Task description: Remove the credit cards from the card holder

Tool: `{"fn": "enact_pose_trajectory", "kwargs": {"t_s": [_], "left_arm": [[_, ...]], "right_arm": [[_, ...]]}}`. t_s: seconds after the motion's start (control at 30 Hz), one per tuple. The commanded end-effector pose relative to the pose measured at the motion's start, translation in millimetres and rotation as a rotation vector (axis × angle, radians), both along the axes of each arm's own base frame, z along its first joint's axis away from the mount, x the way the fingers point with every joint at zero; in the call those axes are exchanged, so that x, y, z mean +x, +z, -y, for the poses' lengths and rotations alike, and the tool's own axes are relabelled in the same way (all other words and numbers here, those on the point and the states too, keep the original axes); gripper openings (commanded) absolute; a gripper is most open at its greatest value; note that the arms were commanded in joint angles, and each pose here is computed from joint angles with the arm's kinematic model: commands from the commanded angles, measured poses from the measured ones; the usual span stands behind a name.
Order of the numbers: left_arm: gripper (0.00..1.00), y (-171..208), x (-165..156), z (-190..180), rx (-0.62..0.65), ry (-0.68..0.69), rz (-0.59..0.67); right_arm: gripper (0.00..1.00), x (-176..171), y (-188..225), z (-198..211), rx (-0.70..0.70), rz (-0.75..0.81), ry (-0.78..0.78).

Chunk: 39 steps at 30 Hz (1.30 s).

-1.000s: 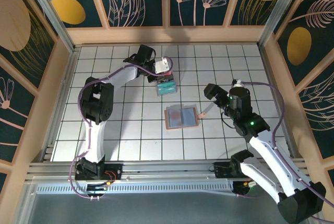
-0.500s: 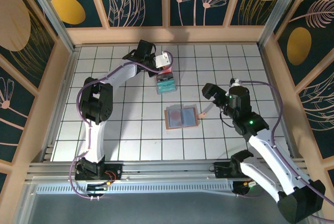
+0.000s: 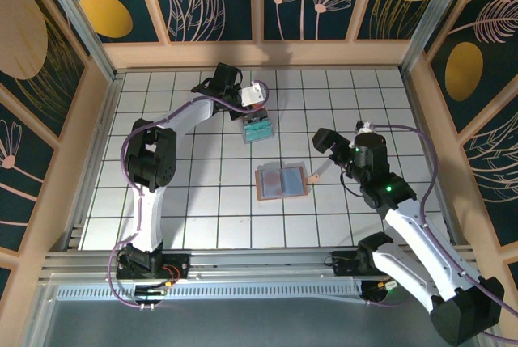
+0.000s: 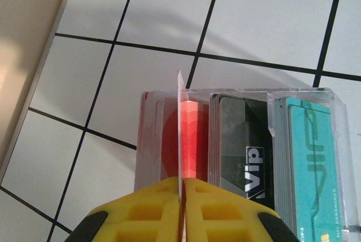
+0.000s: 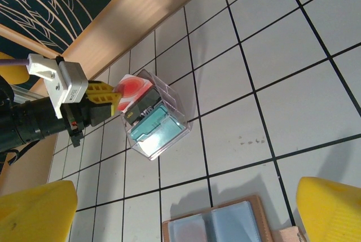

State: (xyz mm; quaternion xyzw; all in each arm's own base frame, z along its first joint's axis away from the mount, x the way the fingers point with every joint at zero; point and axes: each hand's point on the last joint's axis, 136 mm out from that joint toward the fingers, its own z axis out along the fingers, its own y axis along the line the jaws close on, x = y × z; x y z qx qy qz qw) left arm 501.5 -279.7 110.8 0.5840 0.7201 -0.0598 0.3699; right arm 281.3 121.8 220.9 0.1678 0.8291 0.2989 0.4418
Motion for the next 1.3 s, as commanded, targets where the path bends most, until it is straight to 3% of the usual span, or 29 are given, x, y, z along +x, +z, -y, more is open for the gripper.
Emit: {"fn": "enact_pose_trajectory", "kwargs": {"t_s": [0.0, 0.27, 0.67, 0.83, 0.93, 1.1, 1.27], "left_arm": [[0.12, -13, -2, -6, 0.033, -0.011, -0.027], [0.28, -13, 1, -8, 0.044, 0.003, -0.014], [0.31, 32, 8, -8, -0.02, 0.054, 0.063], [0.69, 87, -1, -7, -0.14, 0.116, 0.098], [0.98, 124, -12, -11, -0.254, 0.18, 0.132], [0.99, 173, -42, -24, -0.473, 0.303, 0.169], [0.99, 181, -68, -40, -0.617, 0.49, 0.114]], "right_arm": [[0.99, 1, 5, -4, 0.002, 0.021, 0.014], [0.99, 3, 4, -4, 0.003, 0.022, 0.014], [0.99, 3, 2, -11, -0.019, 0.011, 0.054], [0.99, 1, -4, -17, -0.051, 0.005, 0.08], [0.99, 0, -7, -20, -0.079, -0.003, 0.087], [0.98, 0, -18, -30, -0.115, -0.04, 0.113], [0.9, -3, -28, -45, -0.13, -0.076, 0.16]]}}
